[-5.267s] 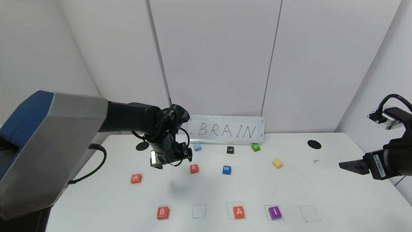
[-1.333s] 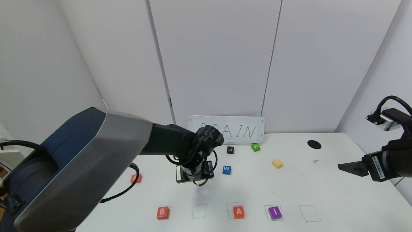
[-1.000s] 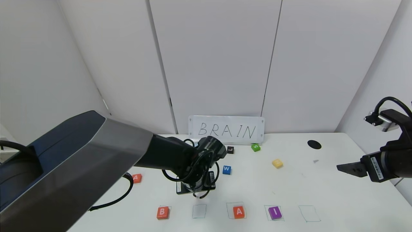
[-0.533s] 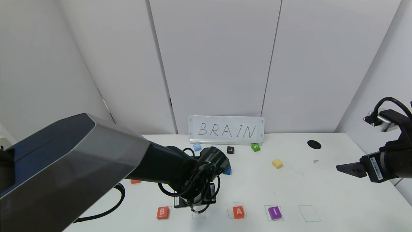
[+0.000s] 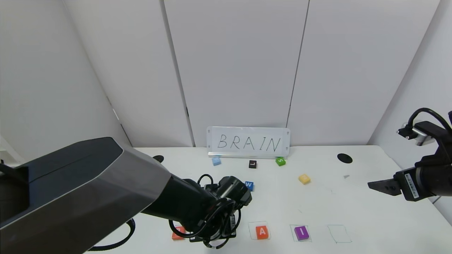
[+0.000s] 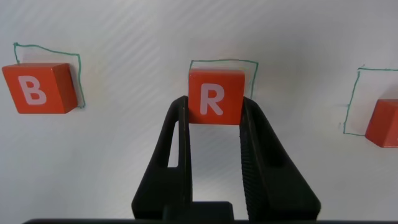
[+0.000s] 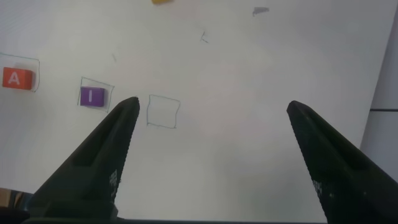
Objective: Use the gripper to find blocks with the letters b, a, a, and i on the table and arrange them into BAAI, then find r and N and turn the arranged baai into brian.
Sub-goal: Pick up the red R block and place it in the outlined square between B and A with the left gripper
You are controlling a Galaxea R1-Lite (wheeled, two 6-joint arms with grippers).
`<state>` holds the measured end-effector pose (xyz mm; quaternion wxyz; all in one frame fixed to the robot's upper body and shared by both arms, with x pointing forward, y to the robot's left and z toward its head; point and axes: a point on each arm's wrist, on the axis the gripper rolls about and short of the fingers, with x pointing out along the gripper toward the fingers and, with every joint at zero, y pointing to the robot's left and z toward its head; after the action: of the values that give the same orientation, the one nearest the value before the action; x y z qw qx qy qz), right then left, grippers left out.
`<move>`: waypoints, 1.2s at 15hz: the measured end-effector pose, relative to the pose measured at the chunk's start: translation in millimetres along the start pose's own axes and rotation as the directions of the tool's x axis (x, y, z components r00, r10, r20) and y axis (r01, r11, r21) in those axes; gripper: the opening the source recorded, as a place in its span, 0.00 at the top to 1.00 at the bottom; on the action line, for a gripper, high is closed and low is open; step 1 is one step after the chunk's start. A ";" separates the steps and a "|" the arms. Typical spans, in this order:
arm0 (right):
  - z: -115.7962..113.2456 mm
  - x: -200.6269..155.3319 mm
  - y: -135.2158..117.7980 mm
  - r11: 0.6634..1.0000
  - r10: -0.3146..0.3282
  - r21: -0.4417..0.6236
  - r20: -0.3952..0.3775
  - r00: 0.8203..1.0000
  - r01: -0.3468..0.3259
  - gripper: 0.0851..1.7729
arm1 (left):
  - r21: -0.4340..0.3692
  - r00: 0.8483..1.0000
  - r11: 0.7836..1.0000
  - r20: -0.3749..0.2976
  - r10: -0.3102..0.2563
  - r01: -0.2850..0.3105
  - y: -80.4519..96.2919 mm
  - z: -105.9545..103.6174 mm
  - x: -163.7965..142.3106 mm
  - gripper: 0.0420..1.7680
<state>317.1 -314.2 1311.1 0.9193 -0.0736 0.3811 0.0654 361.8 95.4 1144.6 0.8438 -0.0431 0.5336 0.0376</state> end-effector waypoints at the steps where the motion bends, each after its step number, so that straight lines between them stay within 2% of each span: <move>1: -0.3 0.6 1.0 1.000 0.003 -0.003 -0.003 1.000 -0.003 0.04 | 0.004 1.000 1.000 -0.002 0.001 -0.001 -0.4 -1.6 0.6 0.73; 4: -0.5 1.8 1.4 1.000 0.005 -0.005 -0.007 1.000 -0.005 0.04 | 0.006 1.000 1.000 0.008 -0.015 0.015 -3.7 -3.3 2.3 0.73; 16: -0.6 1.9 1.9 1.000 0.006 -0.006 -0.008 1.000 -0.006 0.04 | 0.013 1.000 1.000 0.011 0.007 -0.007 -5.3 -6.0 9.1 0.73; 18: -0.6 2.1 1.8 1.000 0.006 -0.006 -0.008 1.000 -0.006 0.04 | 0.015 1.000 1.000 0.010 0.008 -0.008 -5.3 -6.4 9.1 0.57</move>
<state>317.8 -312.4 1309.0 0.9173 -0.0754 0.3849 0.0690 360.5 89.6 1133.8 0.8465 -0.0344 0.5299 0.0373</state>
